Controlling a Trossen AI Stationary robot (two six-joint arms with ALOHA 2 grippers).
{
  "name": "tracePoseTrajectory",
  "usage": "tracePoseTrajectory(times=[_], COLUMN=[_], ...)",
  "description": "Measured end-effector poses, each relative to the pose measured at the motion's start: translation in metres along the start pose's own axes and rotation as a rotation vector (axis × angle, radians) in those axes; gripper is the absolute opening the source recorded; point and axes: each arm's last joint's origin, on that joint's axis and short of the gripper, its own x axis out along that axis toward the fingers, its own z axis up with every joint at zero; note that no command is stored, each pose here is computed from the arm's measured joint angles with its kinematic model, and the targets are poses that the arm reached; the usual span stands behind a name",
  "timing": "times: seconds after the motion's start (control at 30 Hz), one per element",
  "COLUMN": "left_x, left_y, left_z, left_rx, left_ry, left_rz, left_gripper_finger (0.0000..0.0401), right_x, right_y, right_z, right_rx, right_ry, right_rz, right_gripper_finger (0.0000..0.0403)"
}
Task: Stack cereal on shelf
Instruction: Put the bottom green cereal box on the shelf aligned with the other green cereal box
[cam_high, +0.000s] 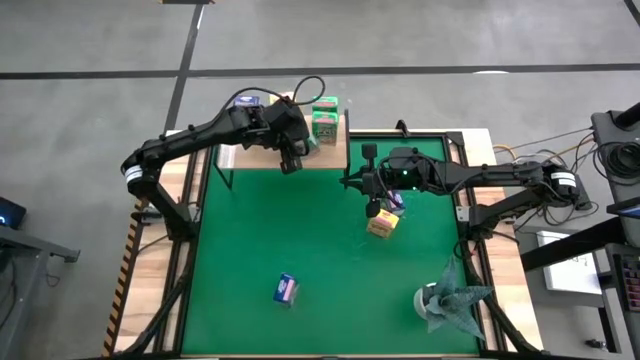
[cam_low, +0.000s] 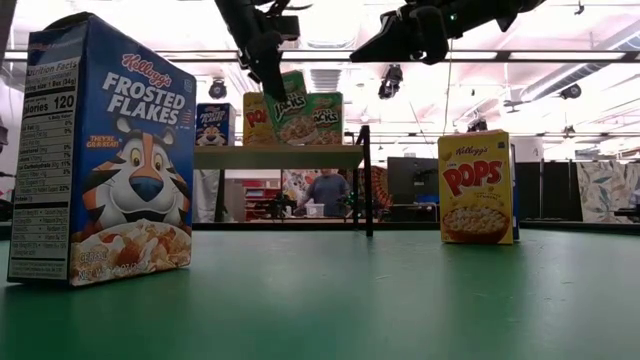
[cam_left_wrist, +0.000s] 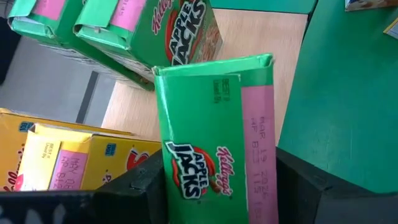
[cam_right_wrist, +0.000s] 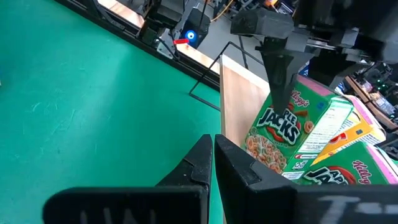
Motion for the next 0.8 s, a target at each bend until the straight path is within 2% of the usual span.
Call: tracePoseTrajectory(times=[0.5,0.8], left_x=[-0.033,-0.075], left_y=[0.011,0.017], left_z=[0.014,0.016], left_rx=[0.006,0.002], left_ry=[-0.072,-0.078], left_rz=[0.021,0.016], left_gripper_finger=[0.0195,0.0194], right_x=[0.000,0.000], right_y=[0.000,0.000], right_z=[0.000,0.000], right_rx=[0.000,0.001], right_ry=[0.000,0.000], right_rz=[0.000,-0.001], right_gripper_finger=[0.0009,0.0009])
